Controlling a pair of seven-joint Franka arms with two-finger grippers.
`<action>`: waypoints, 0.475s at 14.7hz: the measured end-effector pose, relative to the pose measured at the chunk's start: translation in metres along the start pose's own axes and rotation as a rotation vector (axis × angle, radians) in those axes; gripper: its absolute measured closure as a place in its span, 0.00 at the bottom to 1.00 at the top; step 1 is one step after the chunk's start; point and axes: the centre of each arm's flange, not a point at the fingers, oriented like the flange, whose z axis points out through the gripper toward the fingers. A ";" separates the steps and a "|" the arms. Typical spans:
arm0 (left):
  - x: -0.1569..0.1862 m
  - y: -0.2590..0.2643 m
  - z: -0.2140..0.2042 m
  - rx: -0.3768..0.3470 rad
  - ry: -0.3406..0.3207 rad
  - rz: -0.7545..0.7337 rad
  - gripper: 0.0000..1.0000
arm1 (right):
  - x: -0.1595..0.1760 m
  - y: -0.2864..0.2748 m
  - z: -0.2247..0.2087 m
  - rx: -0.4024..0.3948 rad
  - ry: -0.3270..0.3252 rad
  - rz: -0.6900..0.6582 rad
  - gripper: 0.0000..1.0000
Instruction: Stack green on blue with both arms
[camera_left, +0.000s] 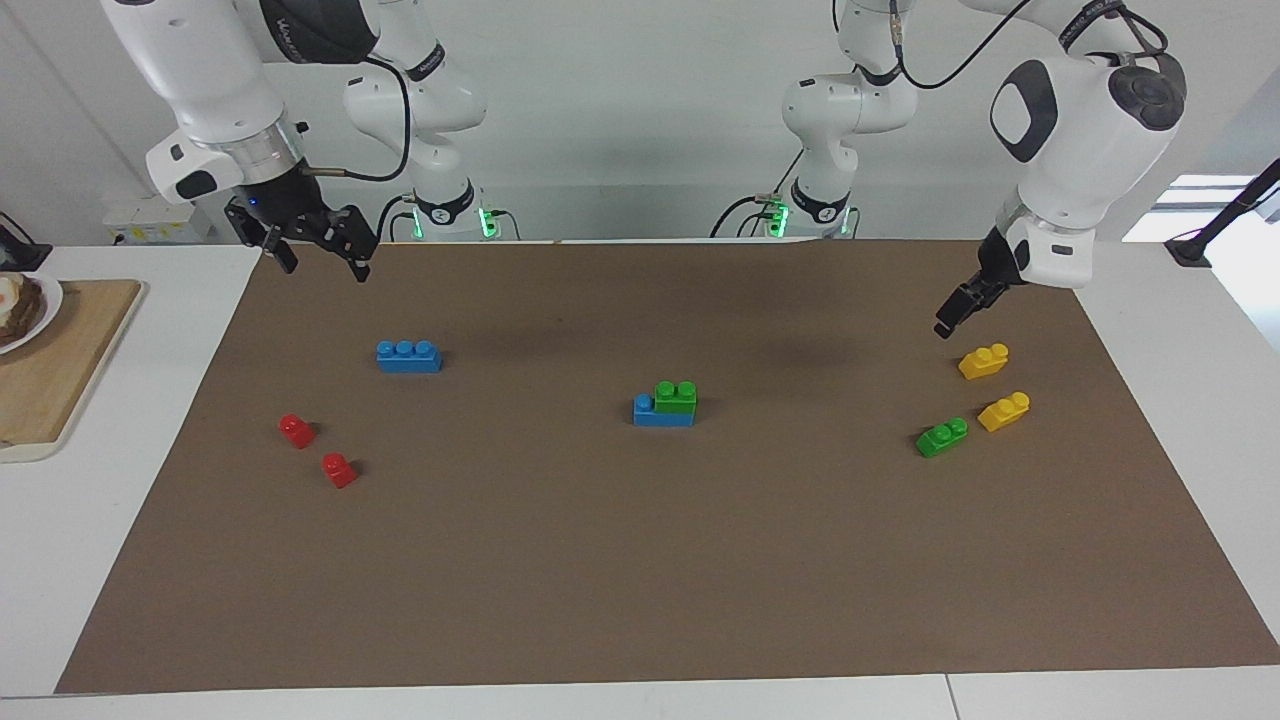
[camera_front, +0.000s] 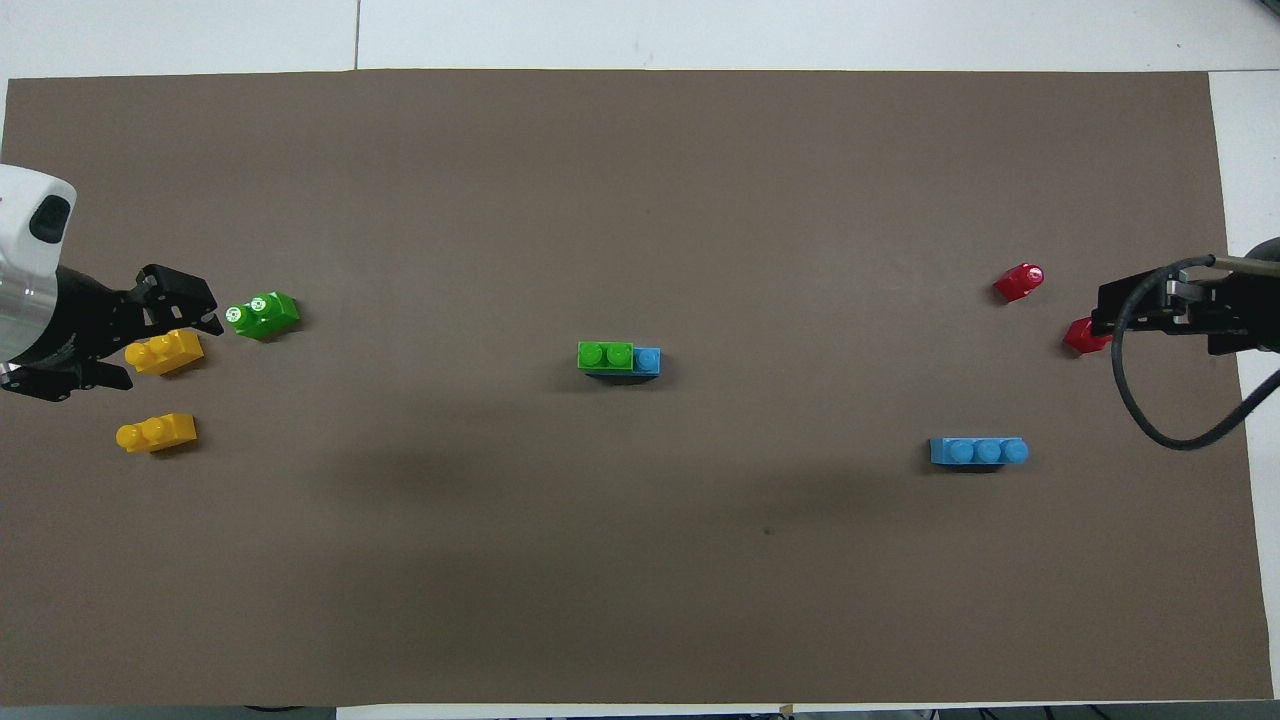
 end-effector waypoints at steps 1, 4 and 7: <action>-0.007 -0.003 -0.005 0.000 0.001 0.042 0.00 | -0.004 0.003 -0.004 0.000 -0.003 -0.007 0.00; -0.011 -0.007 -0.013 -0.004 0.015 0.201 0.00 | -0.006 0.005 -0.006 0.001 -0.004 -0.013 0.00; -0.006 -0.009 -0.010 0.019 0.009 0.288 0.00 | -0.006 0.011 -0.005 -0.001 -0.014 -0.002 0.00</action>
